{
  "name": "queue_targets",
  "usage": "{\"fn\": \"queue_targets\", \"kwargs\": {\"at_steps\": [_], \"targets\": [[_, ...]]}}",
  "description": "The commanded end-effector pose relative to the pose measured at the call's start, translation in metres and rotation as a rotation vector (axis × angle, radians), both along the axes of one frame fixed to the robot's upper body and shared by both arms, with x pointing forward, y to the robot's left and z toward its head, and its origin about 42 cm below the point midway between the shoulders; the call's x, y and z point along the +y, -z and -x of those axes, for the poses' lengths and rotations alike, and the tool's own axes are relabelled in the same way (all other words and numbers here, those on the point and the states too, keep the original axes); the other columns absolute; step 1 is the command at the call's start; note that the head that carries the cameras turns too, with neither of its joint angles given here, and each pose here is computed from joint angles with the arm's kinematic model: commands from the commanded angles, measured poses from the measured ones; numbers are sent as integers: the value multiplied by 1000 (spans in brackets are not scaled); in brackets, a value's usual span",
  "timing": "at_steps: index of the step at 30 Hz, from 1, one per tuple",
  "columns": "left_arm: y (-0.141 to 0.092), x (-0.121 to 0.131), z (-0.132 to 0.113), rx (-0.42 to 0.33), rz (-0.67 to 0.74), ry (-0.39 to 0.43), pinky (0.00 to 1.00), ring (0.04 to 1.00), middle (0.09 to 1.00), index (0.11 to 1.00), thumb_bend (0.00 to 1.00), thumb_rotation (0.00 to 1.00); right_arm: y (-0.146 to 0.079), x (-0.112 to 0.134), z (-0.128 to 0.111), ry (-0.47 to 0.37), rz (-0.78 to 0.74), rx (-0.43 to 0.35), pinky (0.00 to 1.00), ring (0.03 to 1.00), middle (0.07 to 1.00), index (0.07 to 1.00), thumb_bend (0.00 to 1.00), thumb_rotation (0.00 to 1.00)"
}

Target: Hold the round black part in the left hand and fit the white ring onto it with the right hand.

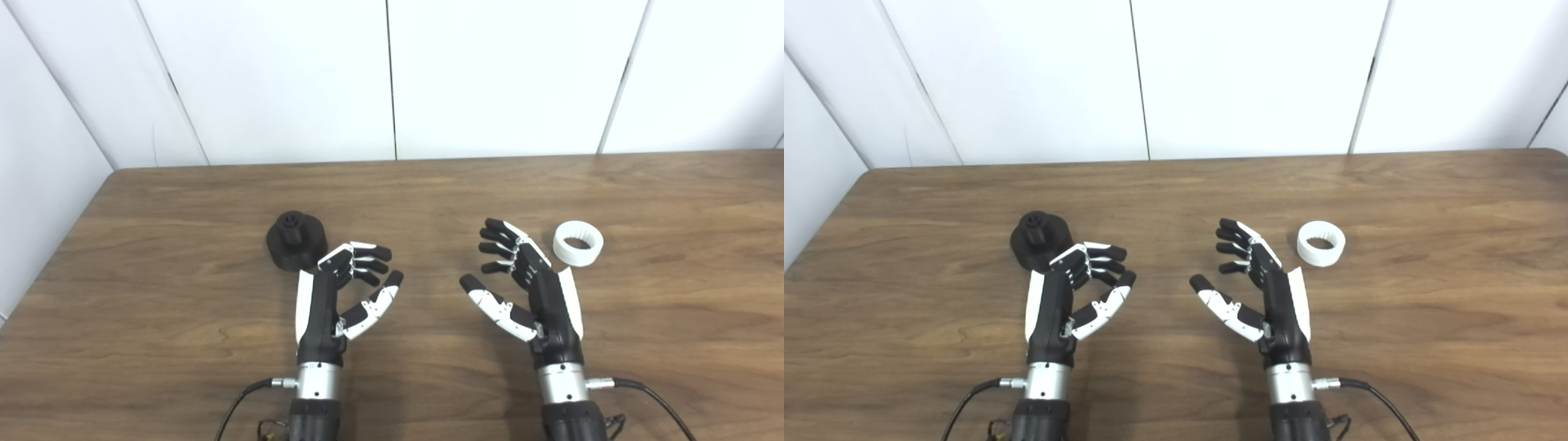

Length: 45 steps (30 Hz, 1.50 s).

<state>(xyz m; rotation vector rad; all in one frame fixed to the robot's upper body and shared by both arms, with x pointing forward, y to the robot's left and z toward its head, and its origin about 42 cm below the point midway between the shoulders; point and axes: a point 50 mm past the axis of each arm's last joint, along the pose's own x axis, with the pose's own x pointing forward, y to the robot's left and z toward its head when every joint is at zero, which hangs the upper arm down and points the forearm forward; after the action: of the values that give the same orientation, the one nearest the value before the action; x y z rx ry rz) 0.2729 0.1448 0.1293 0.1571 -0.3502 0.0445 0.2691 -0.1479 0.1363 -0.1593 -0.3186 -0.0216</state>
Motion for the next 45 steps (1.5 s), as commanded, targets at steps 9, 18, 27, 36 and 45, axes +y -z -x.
{"fn": "queue_targets", "kwargs": {"at_steps": [9,18,27,36,45], "targets": [[2,-27,-2,-2,-60,-15,468,558,616,497,487,83,14,-34,5,11,4,22,600,723,775,785,637,277],[4,-33,-5,-14,-47,-20,453,548,606,496,487,84,17,-44,1,9,18,9,594,718,774,782,655,312],[1,-32,-6,-15,-52,-27,462,552,610,496,487,84,17,-44,0,3,13,6,596,712,770,775,651,265],[-4,-15,-10,-42,-51,-49,523,627,670,498,489,80,18,-41,0,-3,15,10,593,714,772,777,651,269],[-21,17,-19,-91,-166,-118,572,704,721,499,491,83,19,-39,-1,-2,22,12,582,710,770,779,650,286]]}}
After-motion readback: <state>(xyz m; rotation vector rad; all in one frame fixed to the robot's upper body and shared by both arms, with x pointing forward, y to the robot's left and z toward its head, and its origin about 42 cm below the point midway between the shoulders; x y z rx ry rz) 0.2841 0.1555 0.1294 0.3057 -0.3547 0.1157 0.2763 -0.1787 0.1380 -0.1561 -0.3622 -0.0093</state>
